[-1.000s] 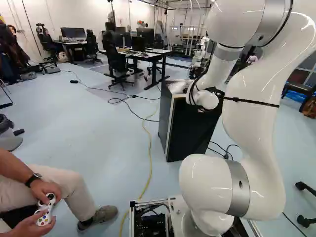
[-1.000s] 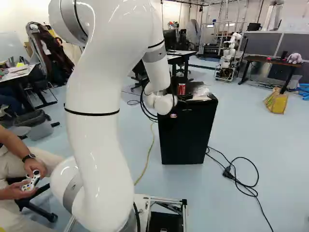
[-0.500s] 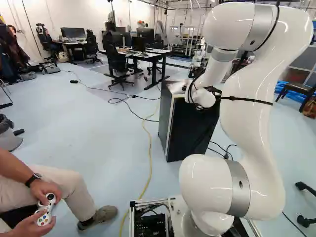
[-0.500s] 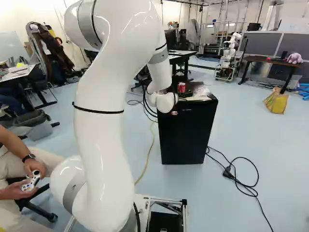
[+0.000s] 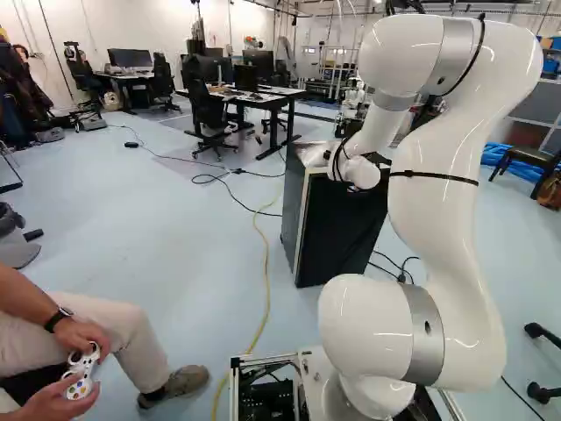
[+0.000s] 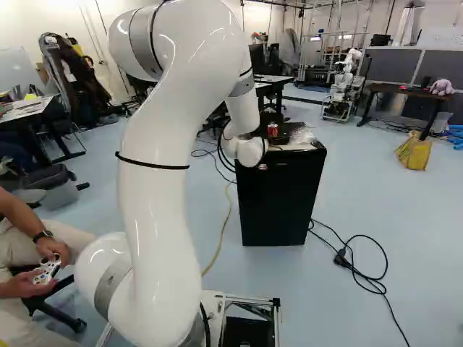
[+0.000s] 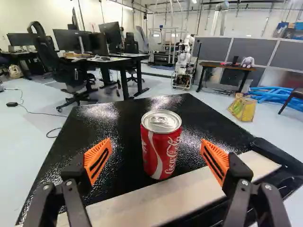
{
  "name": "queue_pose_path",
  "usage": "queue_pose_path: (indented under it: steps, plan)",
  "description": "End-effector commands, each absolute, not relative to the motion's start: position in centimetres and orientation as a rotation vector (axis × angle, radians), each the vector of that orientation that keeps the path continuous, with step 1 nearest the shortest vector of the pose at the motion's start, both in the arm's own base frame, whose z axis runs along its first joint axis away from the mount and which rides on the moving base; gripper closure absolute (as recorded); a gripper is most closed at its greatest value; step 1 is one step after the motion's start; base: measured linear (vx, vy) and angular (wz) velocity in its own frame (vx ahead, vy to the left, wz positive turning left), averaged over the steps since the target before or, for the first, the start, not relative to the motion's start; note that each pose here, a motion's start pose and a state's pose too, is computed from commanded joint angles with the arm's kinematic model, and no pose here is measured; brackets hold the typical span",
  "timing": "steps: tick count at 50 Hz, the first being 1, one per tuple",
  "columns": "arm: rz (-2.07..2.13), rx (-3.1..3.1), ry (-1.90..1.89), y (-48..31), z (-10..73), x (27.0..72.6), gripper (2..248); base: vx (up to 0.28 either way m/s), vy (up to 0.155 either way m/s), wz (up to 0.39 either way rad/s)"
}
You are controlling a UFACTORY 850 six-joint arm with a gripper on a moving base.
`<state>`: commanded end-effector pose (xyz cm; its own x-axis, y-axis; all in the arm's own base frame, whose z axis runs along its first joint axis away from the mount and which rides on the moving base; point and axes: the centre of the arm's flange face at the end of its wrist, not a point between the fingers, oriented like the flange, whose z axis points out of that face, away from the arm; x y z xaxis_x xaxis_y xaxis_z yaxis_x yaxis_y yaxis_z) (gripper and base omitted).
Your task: Grab a drink from the fridge
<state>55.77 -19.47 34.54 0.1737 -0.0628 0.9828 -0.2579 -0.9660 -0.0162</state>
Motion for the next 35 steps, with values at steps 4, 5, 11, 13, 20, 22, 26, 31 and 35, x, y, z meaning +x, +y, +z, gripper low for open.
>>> queue_pose_path:
  steps: [4, 5, 11, 13, 20, 22, 26, 31, 35]
  plan:
    - [1.916, 2.293, -0.355, -19.47, 34.54, 55.78, 3, 0.000, 0.000, 0.000]
    - [1.918, 2.294, -0.361, -19.47, 34.54, 55.78, 3, 0.000, 0.000, 0.000]
    - [1.924, 2.297, -0.378, -19.47, 34.54, 55.78, 3, 0.000, 0.000, 0.000]
    - [1.925, 2.298, -0.381, -19.47, 34.54, 55.78, 3, 0.000, 0.000, 0.000]
    - [1.926, 2.299, -0.383, -19.47, 34.54, 55.78, 6, 0.000, 0.000, 0.000]
    - [1.926, 2.299, -0.383, -19.47, 34.54, 55.78, 6, 0.000, 0.000, 0.000]
    - [1.926, 2.299, -0.383, -19.47, 34.54, 55.78, 41, 0.000, 0.000, 0.000]
    - [1.926, 2.299, -0.383, -19.47, 34.54, 55.78, 78, 0.000, 0.000, 0.000]
    - [1.926, 2.299, -0.383, -19.47, 34.54, 55.78, 116, 0.000, 0.000, 0.000]
